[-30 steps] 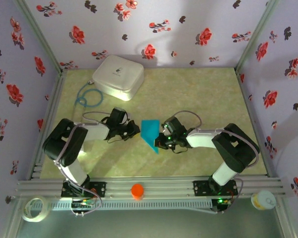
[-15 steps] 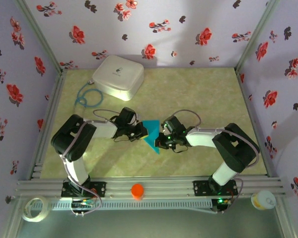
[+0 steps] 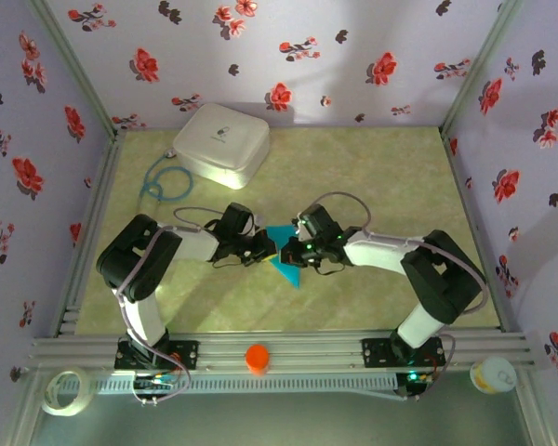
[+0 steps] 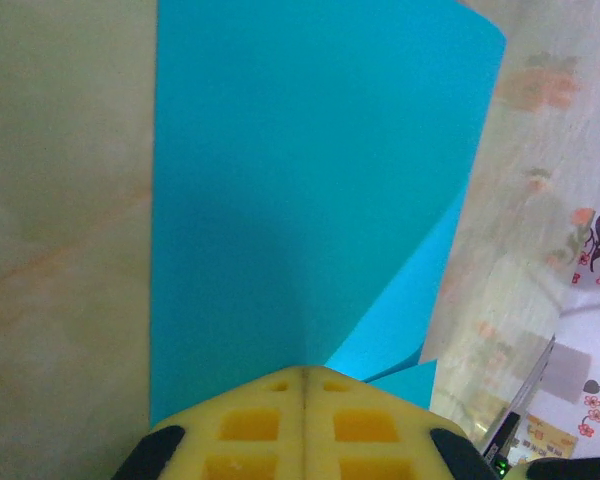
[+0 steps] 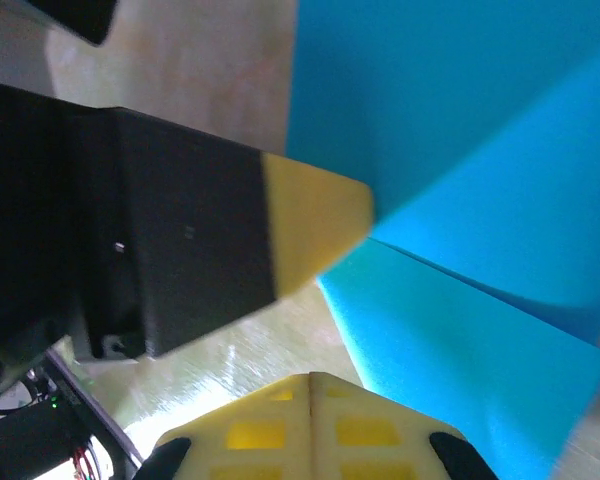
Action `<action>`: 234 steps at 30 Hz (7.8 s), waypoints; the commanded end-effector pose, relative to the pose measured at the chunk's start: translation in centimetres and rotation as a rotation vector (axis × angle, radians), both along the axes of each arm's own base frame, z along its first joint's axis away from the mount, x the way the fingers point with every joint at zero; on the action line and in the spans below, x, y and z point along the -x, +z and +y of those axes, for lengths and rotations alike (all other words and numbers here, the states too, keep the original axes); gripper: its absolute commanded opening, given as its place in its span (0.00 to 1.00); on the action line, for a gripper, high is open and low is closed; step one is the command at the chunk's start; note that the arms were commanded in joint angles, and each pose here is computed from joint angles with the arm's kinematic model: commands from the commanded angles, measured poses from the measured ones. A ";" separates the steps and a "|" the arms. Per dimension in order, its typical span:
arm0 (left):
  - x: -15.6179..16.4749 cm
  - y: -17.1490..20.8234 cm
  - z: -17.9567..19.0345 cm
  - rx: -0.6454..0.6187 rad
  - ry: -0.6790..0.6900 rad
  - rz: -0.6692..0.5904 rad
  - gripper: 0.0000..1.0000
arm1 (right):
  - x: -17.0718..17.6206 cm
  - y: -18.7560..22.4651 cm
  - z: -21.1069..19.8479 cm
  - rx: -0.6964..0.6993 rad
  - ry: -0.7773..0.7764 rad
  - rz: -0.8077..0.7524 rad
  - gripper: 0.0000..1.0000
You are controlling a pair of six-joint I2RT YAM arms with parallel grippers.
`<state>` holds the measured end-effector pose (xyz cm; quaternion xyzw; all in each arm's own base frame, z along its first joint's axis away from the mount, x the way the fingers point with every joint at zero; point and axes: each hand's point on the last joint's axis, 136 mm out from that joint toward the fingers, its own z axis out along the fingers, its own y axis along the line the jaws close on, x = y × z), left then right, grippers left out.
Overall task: Fold a paper plane with a square sheet of paper (pick it up from the middle)
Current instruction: Third fold the triangle at the center of the table, then fourth fold the wing at the center of the table.
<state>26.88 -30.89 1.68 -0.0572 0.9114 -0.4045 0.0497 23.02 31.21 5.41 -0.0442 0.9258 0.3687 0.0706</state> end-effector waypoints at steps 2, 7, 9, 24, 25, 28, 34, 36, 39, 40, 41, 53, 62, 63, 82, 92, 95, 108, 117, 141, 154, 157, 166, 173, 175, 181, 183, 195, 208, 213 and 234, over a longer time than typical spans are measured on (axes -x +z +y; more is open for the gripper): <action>1.4 -2.4 1.4 -0.069 0.009 0.063 0.00 | 0.0 -1.3 1.3 -0.010 -0.001 0.040 0.03; 1.4 -2.4 1.4 -0.068 0.011 0.065 0.00 | -0.1 -2.2 1.6 -0.005 -0.005 0.043 0.03; 1.4 -2.5 1.4 -0.069 0.012 0.063 0.00 | 0.4 -3.3 1.0 0.040 0.000 0.061 0.03; 1.4 -2.8 1.6 -0.073 0.016 0.066 0.00 | 1.5 -1.5 0.3 0.025 0.022 0.034 0.03; 1.4 -2.8 1.6 -0.073 0.017 0.067 0.00 | 1.4 -1.3 0.8 0.013 0.024 0.028 0.03; 1.4 -2.8 1.6 -0.073 0.017 0.067 0.00 | 0.9 -1.6 1.6 0.001 0.023 0.038 0.03; 1.5 -2.9 1.7 -0.073 0.018 0.070 0.00 | 1.4 -4.5 0.7 0.057 0.020 0.081 0.04; 1.4 -2.8 1.6 -0.072 0.021 0.061 0.00 | 2.0 -4.7 0.3 0.056 0.021 0.091 0.04; 1.3 -3.0 1.8 -0.074 0.030 0.060 0.00 | 2.9 -4.2 -0.3 0.039 0.024 0.093 0.04; 1.3 -3.1 1.8 -0.075 0.031 0.062 0.00 | 3.0 -4.0 -0.4 0.027 0.024 0.091 0.04; 1.3 -3.2 1.9 -0.077 0.034 0.065 0.00 | 3.3 -3.9 -0.6 0.022 0.021 0.091 0.05; 1.4 -3.6 2.2 -0.080 0.046 0.076 0.00 | 7.4 -4.8 -5.2 0.079 0.010 0.116 0.05; 1.2 -3.3 2.4 -0.079 0.062 0.064 0.00 | 6.9 -3.0 -6.7 0.102 -0.036 0.049 0.06; 1.3 -3.3 2.5 -0.080 0.066 0.065 0.00 | 6.3 -2.3 -6.7 0.096 -0.047 0.024 0.06; 0.0 -0.7 3.2 -0.025 0.190 -0.041 0.00 | -1.2 2.5 -9.1 0.183 -0.297 -0.313 0.39; 0.2 0.2 3.3 -0.020 0.199 -0.065 0.00 | -0.6 1.1 -6.4 0.135 -0.216 -0.190 0.39; 0.2 0.2 3.4 -0.022 0.201 -0.069 0.00 | -0.4 1.3 -4.5 0.062 -0.168 -0.154 0.36; 0.3 2.6 2.6 0.010 0.174 -0.119 0.15 | -2.1 -0.8 -2.8 0.107 -0.172 -0.074 0.34; -0.5 4.9 4.8 -0.083 0.173 -0.198 0.39 | -2.4 -0.7 -2.3 0.055 -0.157 -0.061 0.30; -1.3 3.7 5.6 -0.005 0.180 -0.105 0.52 | -2.3 0.7 -2.6 -0.005 -0.136 -0.096 0.06; -2.0 3.1 4.7 0.012 0.168 -0.074 0.56 | -2.5 1.0 -3.0 -0.049 -0.159 -0.094 0.05; -2.3 3.3 4.3 0.027 0.163 -0.078 0.55 | -2.4 0.9 -3.1 -0.051 -0.161 -0.091 0.05; -3.3 3.2 3.7 0.058 0.166 -0.071 0.47 | -2.3 0.6 -3.3 -0.054 -0.163 -0.082 0.05; -5.0 3.7 3.7 0.148 0.206 -0.073 0.41 | -2.1 -0.2 -3.6 -0.032 -0.155 -0.064 0.06; -5.5 3.8 3.8 0.168 0.213 -0.072 0.37 | -2.0 -0.4 -3.6 -0.030 -0.156 -0.061 0.06; -5.7 3.4 3.7 0.200 0.219 -0.061 0.18 | -2.1 -0.3 -3.6 -0.028 -0.156 -0.064 0.09; -5.7 3.5 3.7 0.212 0.221 -0.064 0.10 | -2.1 -0.3 -3.8 -0.015 -0.155 -0.066 0.11; -5.2 4.3 4.3 0.201 0.292 -0.119 0.00 | -2.3 1.1 -7.3 0.139 -0.201 -0.193 0.34; -4.7 6.0 3.1 0.224 0.276 -0.165 0.22 | 1.6 3.2 -3.9 0.302 0.113 -0.819 0.38; -4.6 6.7 2.5 0.257 0.253 -0.161 0.24 | 2.3 3.0 -1.9 0.435 0.245 -0.997 0.41; -4.4 6.9 2.1 0.276 0.230 -0.146 0.10 | 1.2 -0.6 -0.7 0.671 0.292 -1.072 0.39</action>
